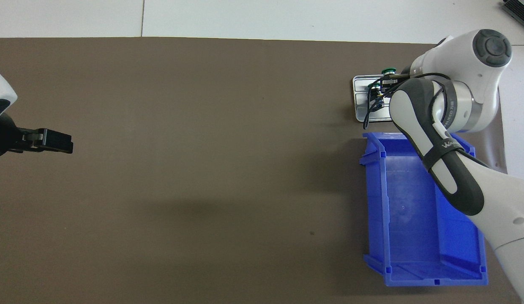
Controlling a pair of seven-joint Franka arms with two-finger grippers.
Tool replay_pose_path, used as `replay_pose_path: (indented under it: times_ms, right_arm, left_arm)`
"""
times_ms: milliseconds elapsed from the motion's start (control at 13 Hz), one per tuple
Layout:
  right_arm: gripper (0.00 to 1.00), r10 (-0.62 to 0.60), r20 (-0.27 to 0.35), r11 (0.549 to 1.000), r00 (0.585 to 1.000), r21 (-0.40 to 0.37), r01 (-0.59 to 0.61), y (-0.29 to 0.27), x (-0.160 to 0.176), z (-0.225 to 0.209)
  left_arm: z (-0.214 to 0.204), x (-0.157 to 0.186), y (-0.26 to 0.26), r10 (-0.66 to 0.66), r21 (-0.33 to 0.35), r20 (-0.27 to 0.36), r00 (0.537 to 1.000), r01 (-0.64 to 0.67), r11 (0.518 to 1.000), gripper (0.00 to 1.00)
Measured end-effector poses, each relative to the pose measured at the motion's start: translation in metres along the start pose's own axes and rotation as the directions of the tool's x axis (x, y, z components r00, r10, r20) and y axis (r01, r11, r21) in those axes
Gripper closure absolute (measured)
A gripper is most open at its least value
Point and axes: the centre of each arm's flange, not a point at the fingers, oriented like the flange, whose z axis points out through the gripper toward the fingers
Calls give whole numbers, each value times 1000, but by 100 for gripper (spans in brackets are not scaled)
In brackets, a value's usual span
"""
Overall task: Place and press button with both arms
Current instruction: 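Reach the right gripper to the metal tray and grasp a button, then carry the button with the right gripper to the table center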
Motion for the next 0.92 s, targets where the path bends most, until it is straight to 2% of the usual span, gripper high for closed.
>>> replay_pose_path:
  times_ms: [153, 307, 460, 614, 921]
  right_arm:
    - [67, 213, -10, 977, 977, 2, -213, -8, 2, -41]
    - [67, 399, 4, 917, 917, 8, -399, -41, -8, -62]
    - [67, 562, 10, 827, 827, 3, -562, -93, -23, -67]
    - [67, 673, -1, 740, 740, -16, -673, -157, -48, -67]
    - [67, 842, -42, 536, 537, -25, -844, -287, -123, -70]
  left_arm:
    - [0, 0, 0, 0, 0, 0, 1000, 0, 1000, 0]
    - [0, 0, 0, 0, 0, 0, 1000, 0, 1000, 0]
    - [0, 0, 0, 0, 0, 0, 1000, 0, 1000, 0]
    - [0, 0, 0, 0, 0, 0, 1000, 0, 1000, 0]
    - [0, 0, 3, 6, 0, 0, 1000, -6, 1000, 0]
